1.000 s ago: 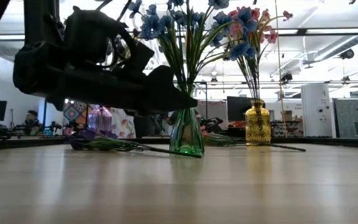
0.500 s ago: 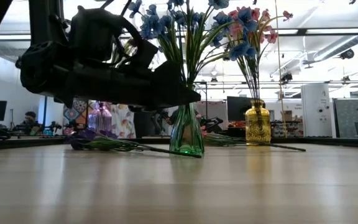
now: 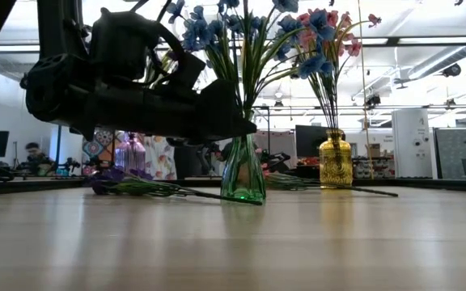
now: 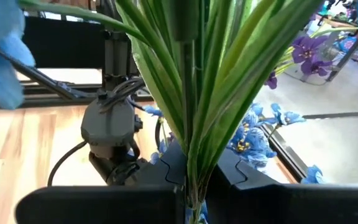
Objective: Sort flowers into vase by color
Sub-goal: Put the blue flowers into the green vase
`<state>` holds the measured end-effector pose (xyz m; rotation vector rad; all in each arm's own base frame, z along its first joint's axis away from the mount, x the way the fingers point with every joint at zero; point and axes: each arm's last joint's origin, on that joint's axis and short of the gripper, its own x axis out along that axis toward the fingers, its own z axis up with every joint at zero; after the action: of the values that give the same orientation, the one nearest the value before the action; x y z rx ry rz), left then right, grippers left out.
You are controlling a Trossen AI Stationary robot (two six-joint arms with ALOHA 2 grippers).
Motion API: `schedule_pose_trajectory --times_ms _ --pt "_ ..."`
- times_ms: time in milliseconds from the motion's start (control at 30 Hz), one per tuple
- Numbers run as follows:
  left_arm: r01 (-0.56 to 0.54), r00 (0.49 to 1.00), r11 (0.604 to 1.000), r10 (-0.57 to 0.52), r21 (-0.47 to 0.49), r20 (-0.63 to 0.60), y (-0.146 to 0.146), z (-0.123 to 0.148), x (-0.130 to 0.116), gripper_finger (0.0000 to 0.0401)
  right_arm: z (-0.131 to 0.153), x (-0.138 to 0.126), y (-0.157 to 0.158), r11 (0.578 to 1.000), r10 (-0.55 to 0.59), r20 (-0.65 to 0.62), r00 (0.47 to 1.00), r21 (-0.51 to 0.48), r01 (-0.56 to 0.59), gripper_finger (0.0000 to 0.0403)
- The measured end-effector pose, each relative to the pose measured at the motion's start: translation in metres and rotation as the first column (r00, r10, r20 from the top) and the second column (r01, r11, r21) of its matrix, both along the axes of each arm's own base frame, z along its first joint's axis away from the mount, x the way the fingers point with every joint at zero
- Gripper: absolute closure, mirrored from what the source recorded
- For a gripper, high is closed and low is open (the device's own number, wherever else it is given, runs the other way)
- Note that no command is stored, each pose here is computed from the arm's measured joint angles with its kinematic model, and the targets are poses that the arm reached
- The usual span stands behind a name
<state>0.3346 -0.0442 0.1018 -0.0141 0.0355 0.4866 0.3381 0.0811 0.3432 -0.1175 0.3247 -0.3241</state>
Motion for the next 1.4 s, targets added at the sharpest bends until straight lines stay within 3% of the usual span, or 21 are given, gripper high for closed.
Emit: schedule_pose_trajectory --times_ms 567,1400 --pt "0.000 1.000 1.000 0.000 -0.007 -0.012 0.000 -0.002 0.000 0.0288 -0.015 0.004 -0.011 1.000 -0.029 0.037 0.999 0.000 0.029 0.0383" --pt "0.002 1.000 1.000 -0.002 -0.006 -0.020 0.000 -0.002 0.000 0.0290 -0.060 0.000 -0.022 0.996 -0.073 0.062 0.995 0.055 0.070 0.0383"
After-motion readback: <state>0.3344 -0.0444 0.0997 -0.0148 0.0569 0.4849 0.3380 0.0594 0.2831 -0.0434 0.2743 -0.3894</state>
